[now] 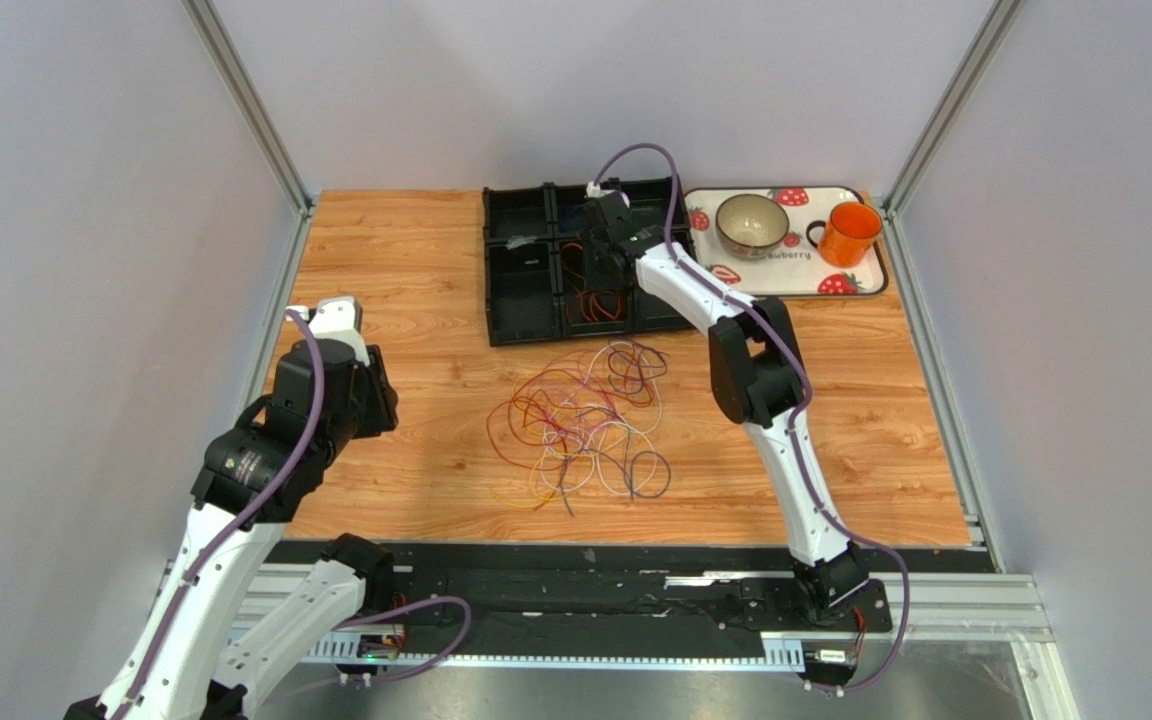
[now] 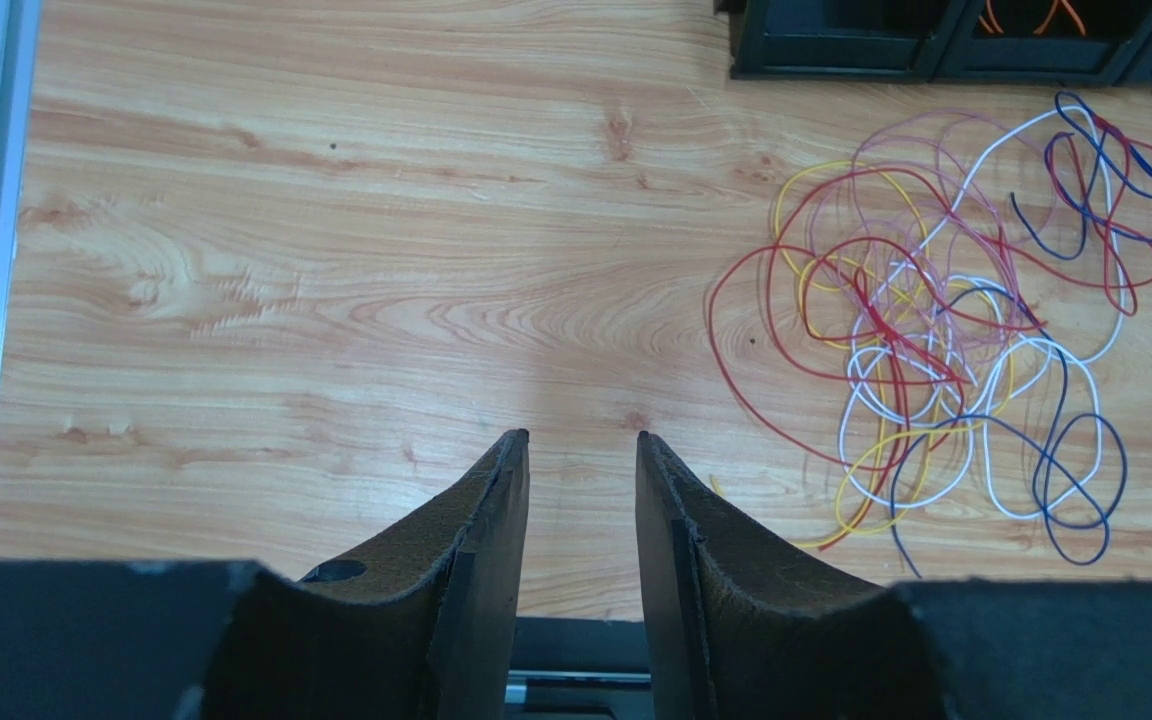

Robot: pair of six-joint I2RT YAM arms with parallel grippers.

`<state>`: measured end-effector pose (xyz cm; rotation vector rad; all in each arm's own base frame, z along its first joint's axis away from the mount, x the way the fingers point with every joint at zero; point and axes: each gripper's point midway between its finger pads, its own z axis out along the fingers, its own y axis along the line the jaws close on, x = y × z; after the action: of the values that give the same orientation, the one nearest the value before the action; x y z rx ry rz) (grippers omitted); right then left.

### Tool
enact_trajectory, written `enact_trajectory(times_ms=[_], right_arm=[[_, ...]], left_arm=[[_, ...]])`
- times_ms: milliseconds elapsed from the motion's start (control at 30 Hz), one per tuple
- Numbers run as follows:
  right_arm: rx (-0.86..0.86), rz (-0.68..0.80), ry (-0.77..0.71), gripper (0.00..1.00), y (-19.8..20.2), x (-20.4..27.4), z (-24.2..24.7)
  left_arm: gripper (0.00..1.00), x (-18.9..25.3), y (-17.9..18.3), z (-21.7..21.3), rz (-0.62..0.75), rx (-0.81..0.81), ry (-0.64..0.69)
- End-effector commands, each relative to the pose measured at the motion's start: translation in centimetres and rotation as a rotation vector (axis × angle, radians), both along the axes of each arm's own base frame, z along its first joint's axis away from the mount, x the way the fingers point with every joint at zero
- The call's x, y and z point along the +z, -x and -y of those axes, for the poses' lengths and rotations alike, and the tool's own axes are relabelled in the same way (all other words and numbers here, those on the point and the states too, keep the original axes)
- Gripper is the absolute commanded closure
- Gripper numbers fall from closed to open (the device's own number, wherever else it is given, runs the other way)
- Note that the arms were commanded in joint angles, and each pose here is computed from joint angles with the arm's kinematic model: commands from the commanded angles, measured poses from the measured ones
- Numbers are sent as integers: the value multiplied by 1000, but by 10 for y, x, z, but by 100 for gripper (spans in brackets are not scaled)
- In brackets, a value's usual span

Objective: Untangle the cables
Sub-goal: Place the cable in the bin.

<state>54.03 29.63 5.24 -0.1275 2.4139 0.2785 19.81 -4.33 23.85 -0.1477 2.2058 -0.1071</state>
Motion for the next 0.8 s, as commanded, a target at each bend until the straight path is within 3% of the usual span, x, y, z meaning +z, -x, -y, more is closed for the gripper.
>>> enact_trajectory(times_ms=[0, 233, 533, 767], right_arm=[[-24, 90, -16, 66, -9, 64, 10], [-5, 117, -55, 48, -5, 95, 2], [27, 142, -107, 41, 6, 130, -4], [41, 214, -150, 39, 19, 187, 0]], left_arm=[[59, 3, -1, -3, 22, 10, -3], [59, 4, -2, -3, 26, 12, -1], [59, 4, -1, -3, 26, 14, -1], [59, 4, -1, -4, 25, 18, -2]])
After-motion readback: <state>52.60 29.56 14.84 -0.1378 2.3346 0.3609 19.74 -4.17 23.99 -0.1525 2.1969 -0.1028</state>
